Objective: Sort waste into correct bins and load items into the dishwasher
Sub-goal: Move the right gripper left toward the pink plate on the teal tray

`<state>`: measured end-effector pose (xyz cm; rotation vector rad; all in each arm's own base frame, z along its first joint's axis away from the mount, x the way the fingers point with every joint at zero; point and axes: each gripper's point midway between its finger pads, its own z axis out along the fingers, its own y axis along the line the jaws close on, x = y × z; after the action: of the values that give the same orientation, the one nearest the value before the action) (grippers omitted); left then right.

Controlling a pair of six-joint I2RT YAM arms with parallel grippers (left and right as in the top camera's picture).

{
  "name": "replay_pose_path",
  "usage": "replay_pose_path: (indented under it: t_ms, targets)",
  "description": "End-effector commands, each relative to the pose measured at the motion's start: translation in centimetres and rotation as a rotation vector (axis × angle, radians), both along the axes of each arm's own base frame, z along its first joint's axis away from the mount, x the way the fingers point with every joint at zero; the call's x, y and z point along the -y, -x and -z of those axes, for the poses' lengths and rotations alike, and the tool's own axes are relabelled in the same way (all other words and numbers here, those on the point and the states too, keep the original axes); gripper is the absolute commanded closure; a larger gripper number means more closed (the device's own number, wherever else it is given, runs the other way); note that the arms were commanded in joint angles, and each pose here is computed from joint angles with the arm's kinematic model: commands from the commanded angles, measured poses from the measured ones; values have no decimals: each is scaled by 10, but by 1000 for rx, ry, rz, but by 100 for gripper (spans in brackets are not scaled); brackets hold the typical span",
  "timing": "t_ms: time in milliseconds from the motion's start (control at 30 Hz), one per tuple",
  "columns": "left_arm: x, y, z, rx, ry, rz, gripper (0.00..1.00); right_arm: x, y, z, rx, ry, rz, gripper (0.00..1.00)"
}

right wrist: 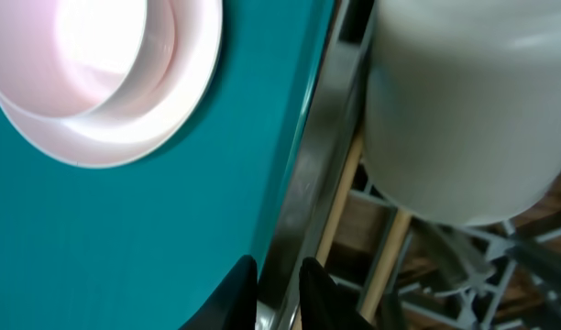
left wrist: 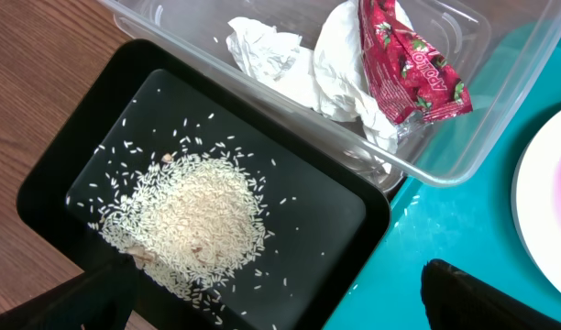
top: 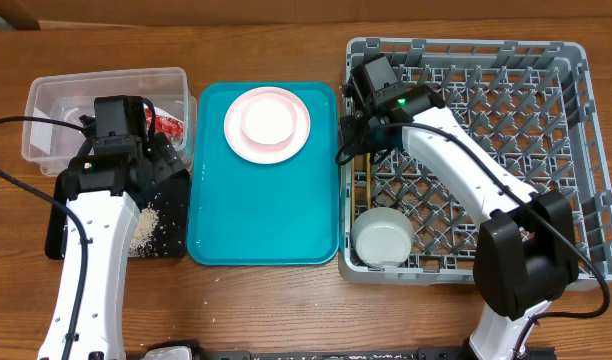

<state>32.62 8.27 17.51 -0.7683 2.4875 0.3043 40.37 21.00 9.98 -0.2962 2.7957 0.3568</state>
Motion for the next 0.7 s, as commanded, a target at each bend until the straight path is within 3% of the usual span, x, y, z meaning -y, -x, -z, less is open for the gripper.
replay_pose_path:
  t_ms: [0,667]
  targets:
    - [0,-2,-7,19,0,10,0,-2,6,2,-37,-20,5,82]
    - [0,-2,-7,19,0,10,0,7,32,9,-151,13,10,89]
